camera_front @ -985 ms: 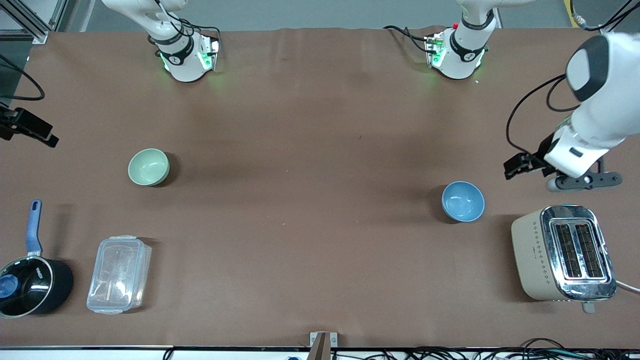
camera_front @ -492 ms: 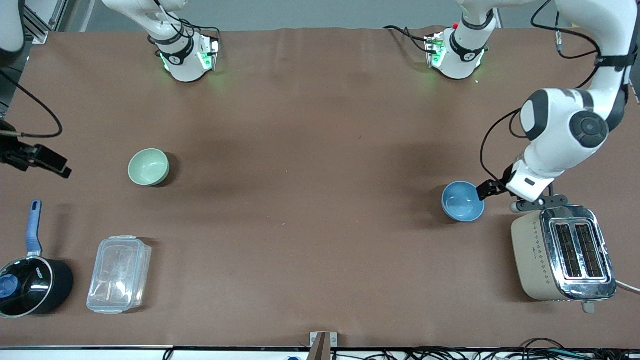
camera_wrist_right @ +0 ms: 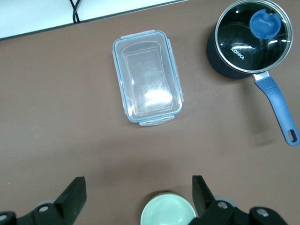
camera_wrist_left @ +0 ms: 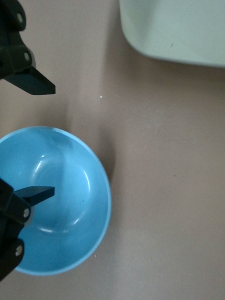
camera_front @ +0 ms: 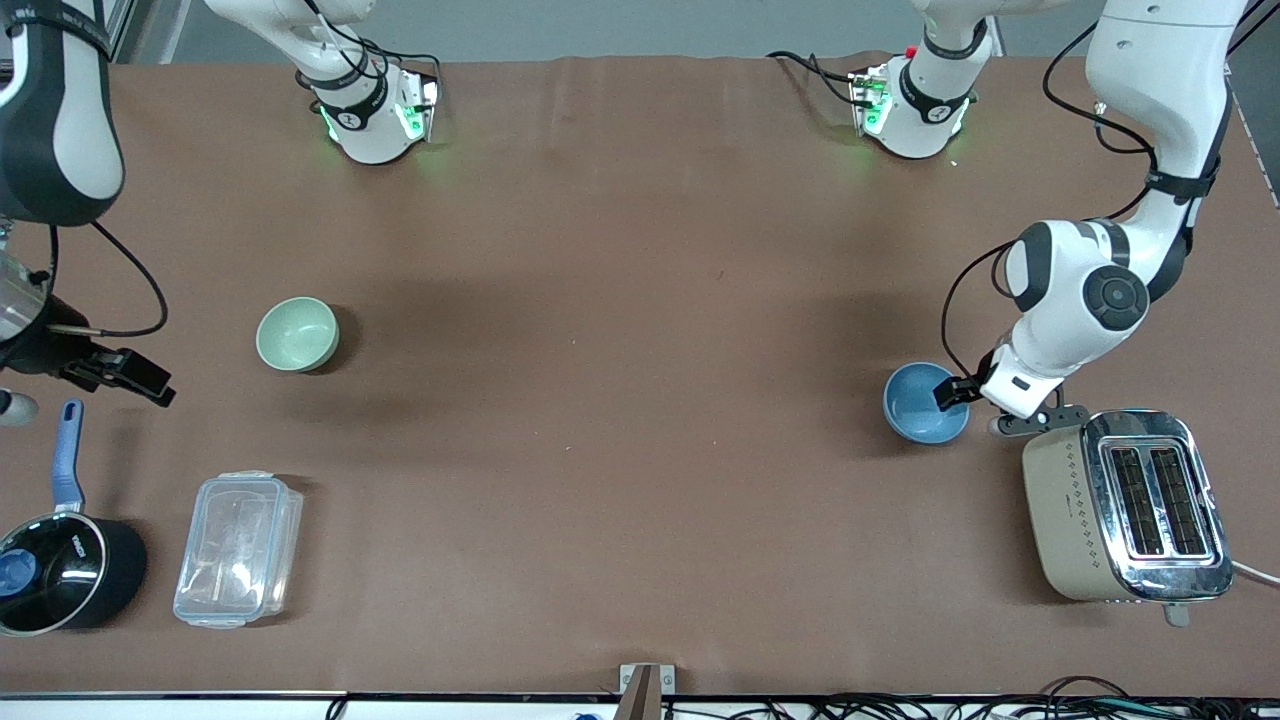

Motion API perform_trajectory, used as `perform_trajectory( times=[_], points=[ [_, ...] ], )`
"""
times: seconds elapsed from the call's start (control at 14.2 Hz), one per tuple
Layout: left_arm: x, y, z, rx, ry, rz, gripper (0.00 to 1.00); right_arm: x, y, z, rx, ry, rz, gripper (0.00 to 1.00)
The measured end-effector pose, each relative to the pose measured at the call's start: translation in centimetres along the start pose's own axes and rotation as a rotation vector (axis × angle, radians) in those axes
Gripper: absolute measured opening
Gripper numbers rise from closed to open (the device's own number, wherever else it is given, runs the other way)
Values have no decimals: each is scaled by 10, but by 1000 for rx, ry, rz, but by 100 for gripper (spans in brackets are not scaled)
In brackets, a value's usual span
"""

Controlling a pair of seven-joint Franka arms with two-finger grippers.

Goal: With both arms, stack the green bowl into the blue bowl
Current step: 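Grasp the blue bowl rim while the right gripper reaches the green bowl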

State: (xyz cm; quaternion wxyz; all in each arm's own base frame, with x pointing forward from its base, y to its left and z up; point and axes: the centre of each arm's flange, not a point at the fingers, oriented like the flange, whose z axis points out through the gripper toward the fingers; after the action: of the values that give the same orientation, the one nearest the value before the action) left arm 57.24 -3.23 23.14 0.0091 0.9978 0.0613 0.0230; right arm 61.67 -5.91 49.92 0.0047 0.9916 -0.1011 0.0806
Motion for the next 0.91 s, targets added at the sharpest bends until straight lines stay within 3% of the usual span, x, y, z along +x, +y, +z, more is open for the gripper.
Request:
perform_trajectory(
  times=[0.14,0.49,0.63,0.91],
  points=[
    [-2,0,7,1,-12,0,62,-8,8,28,-3,-15,-6,99],
    [-1,1,12,0,-18,2,9,-49,40,100,-11,-161,-89,98],
    [8,9,-2,-6,2,12,5,-68,54,127,-8,-202,-105,98],
    [25,78,-57,-39,-19,49,5,-114,65,184,-3,-216,-144,98]
  ],
)
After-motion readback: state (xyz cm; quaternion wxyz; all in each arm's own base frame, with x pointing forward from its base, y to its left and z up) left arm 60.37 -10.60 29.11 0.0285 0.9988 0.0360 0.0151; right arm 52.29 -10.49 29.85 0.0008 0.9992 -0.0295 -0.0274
